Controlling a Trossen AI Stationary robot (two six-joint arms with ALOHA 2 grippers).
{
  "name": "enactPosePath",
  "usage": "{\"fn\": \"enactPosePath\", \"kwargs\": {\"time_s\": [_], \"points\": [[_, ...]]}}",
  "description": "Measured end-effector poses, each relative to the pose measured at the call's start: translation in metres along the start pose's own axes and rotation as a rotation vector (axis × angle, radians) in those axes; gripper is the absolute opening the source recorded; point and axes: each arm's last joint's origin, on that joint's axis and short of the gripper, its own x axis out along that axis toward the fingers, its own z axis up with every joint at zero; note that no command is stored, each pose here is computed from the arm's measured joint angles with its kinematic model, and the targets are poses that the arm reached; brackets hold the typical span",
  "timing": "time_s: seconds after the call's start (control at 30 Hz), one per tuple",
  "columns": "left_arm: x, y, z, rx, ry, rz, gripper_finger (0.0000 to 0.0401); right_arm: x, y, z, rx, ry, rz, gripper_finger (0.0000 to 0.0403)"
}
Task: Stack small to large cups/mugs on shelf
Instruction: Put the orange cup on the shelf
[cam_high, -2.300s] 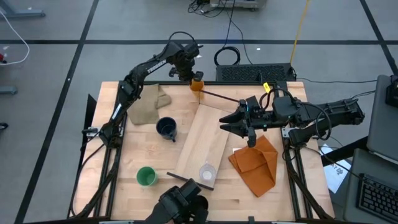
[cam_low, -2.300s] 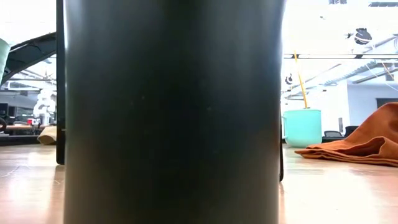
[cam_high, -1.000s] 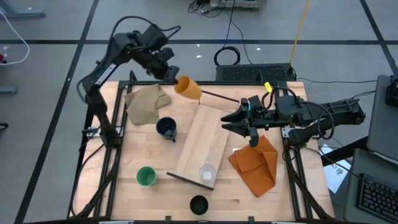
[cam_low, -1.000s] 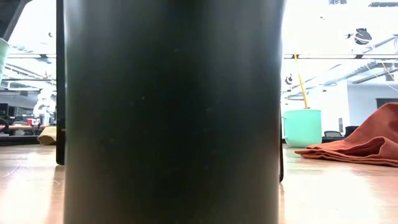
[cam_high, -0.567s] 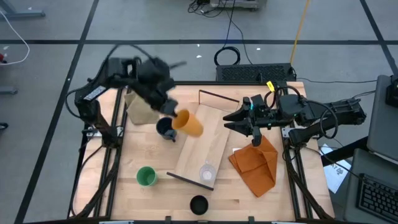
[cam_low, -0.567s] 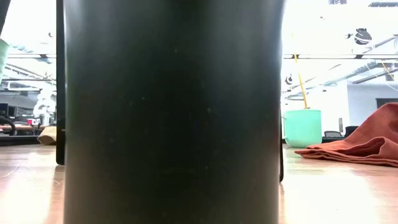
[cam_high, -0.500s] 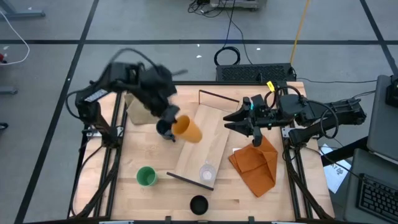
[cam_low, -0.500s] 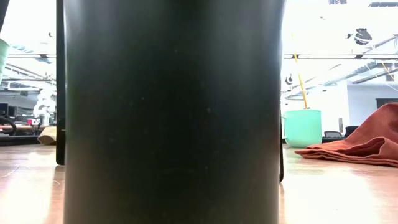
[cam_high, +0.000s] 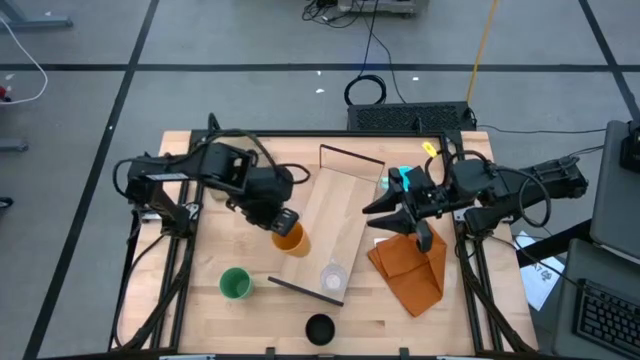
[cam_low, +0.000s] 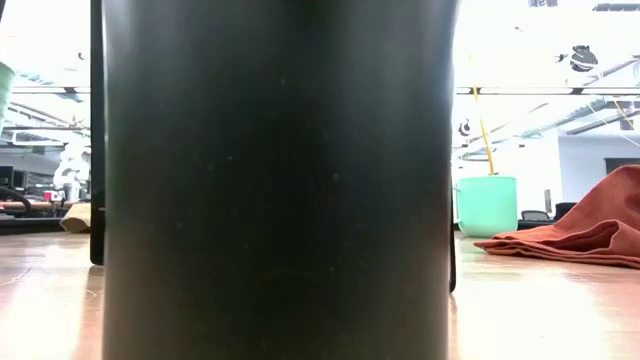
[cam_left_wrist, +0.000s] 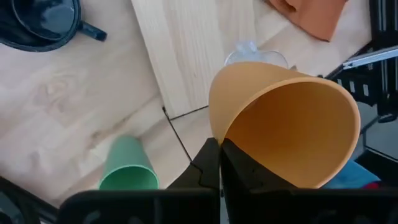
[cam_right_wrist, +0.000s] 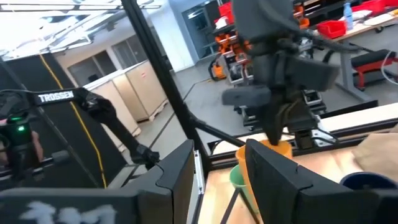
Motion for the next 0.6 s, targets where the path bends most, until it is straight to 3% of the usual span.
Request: {"fn": "enactPosePath", "kwargs": {"time_s": [0.17, 0.33, 0.6], "points": [[0.018, 0.003, 0.003, -0.029, 0.021, 0.066, 0.0, 0.0, 0.001, 0.0, -0.007, 0.002, 0.004, 0.0137], [0.042, 0.009, 0.0, -0.065, 0.126, 0.13, 0.0, 0.0, 0.002, -0.001, -0.007, 0.003, 0.008, 0.0137], [0.061, 0.019, 0.003, -0.077, 0.123, 0.223, 0.0, 0.0, 0.003, -0.002, -0.011, 0.015, 0.012, 0.0137]]}}
